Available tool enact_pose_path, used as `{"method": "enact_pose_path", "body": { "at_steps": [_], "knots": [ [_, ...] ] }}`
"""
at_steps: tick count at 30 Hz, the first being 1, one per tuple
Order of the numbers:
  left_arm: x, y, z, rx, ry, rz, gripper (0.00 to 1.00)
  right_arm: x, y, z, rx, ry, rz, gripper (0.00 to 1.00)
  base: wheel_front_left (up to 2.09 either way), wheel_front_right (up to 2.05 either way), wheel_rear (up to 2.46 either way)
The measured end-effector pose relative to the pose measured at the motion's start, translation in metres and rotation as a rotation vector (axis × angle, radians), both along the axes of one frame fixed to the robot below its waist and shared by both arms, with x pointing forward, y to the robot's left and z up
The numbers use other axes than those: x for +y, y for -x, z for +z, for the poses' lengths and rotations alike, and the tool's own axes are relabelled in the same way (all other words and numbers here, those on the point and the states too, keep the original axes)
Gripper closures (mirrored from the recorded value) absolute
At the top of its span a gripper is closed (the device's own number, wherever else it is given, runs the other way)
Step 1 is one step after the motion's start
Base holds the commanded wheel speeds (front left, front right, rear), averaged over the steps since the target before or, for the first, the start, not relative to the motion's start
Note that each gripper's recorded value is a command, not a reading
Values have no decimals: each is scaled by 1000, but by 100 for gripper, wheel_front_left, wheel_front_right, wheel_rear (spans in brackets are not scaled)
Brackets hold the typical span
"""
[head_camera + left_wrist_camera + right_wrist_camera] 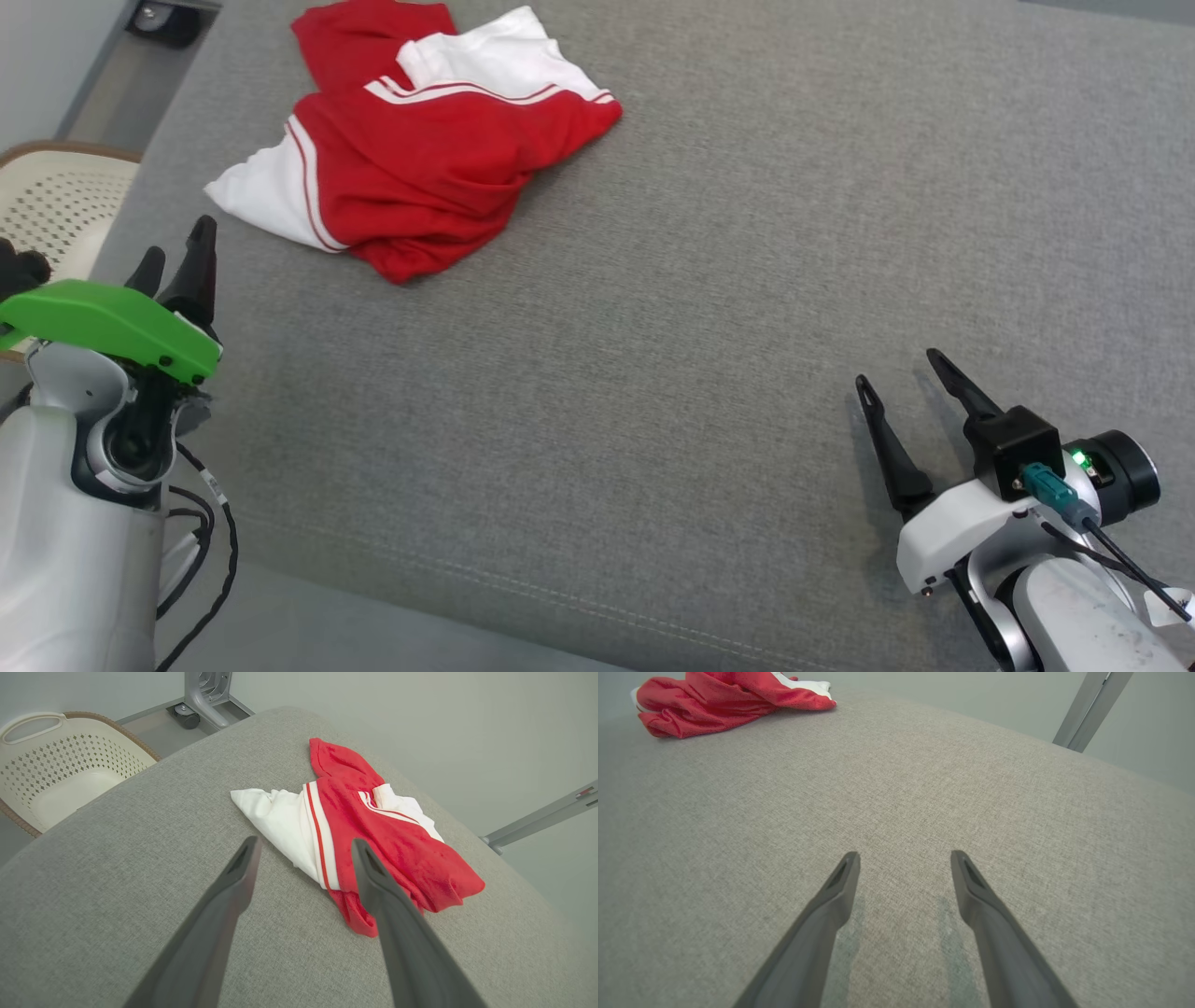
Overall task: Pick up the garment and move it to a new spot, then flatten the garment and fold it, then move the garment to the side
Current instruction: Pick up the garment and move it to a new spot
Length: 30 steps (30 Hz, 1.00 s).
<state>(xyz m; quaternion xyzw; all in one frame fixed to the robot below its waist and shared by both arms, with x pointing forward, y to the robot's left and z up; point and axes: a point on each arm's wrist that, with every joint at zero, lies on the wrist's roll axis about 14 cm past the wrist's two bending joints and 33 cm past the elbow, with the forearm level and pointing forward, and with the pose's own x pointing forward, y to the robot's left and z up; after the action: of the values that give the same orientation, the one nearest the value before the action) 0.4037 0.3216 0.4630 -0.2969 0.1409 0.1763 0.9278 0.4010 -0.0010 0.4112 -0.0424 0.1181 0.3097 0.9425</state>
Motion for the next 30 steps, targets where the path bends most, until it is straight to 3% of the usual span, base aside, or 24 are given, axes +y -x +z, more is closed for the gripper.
{"method": "enact_pose_path", "body": {
  "at_steps": [11, 19, 22, 26, 30],
  "knots": [
    [-32, -65, -54, 127, 82, -103, 0, -53, -23, -26, 30, 56, -143, 0, 0, 0, 0],
    [-47, -70, -116, 267, 116, -121, 0, -77, -34, -39, 43, 55, -228, 0, 0, 0, 0],
    [-48, -80, -117, 252, 102, -139, 98, -84, -36, -40, 39, 56, -249, 0, 0, 0, 0],
    [-51, -98, -100, 173, 68, -162, 100, -86, -36, -39, 39, 47, -270, 0, 0, 0, 0],
    [-58, -134, -46, -22, 32, -207, 100, -79, -32, -36, 45, 14, -280, 0, 0, 0, 0]
  ]
}}
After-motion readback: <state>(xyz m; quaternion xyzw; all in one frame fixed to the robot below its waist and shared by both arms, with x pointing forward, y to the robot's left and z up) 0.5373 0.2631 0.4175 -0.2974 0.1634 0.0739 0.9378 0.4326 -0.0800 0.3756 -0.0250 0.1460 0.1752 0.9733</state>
